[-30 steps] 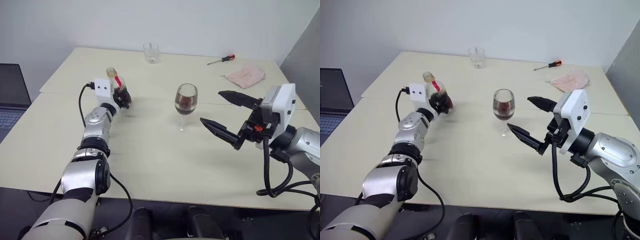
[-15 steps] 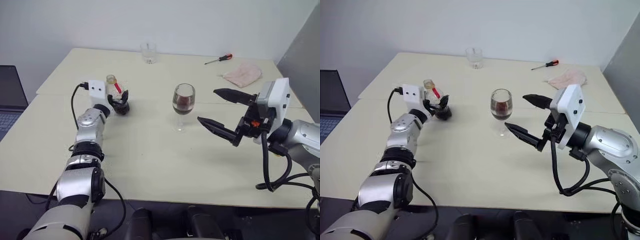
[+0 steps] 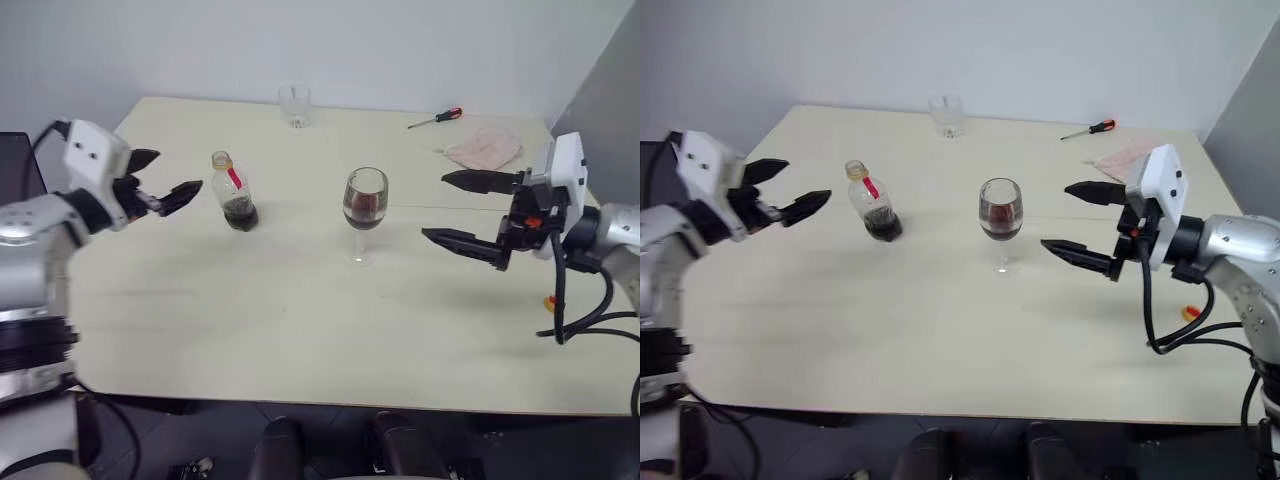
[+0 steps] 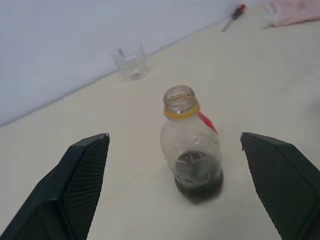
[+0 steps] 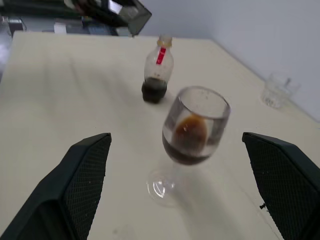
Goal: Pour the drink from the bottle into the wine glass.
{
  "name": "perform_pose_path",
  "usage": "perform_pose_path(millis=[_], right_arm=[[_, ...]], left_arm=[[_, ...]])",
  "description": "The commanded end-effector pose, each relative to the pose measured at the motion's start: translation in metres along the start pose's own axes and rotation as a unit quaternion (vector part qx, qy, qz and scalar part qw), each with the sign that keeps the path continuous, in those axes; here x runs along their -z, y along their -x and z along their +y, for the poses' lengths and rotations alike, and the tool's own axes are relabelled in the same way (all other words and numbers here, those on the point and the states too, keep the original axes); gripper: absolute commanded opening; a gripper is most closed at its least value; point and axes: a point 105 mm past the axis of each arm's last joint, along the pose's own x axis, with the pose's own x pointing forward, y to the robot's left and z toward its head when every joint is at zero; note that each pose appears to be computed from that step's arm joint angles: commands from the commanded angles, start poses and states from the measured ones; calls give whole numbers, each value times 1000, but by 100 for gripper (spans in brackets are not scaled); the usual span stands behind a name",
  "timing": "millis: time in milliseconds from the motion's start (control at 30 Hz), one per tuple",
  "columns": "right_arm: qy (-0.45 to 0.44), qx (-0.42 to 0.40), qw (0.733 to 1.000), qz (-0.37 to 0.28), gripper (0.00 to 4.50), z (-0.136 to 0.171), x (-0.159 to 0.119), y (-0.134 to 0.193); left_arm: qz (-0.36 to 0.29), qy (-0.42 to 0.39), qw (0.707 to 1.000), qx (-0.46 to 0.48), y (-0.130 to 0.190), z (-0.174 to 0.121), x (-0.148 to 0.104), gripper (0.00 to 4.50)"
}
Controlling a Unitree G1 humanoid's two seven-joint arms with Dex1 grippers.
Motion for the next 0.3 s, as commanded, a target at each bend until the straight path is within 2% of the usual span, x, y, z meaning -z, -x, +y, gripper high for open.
perform_pose_path(millis=[33, 133, 300], right_arm=[[19, 3, 1000, 20, 450, -13, -8, 15], [21, 1, 999, 31, 450, -20, -8, 24], [7, -24, 1000, 17, 450, -18, -12, 31]], left_arm=[[-59, 2, 991, 119, 14, -31, -57, 446], [-73, 3, 981, 178, 21, -44, -82, 446], [-44, 0, 974, 223, 20, -46, -82, 446]])
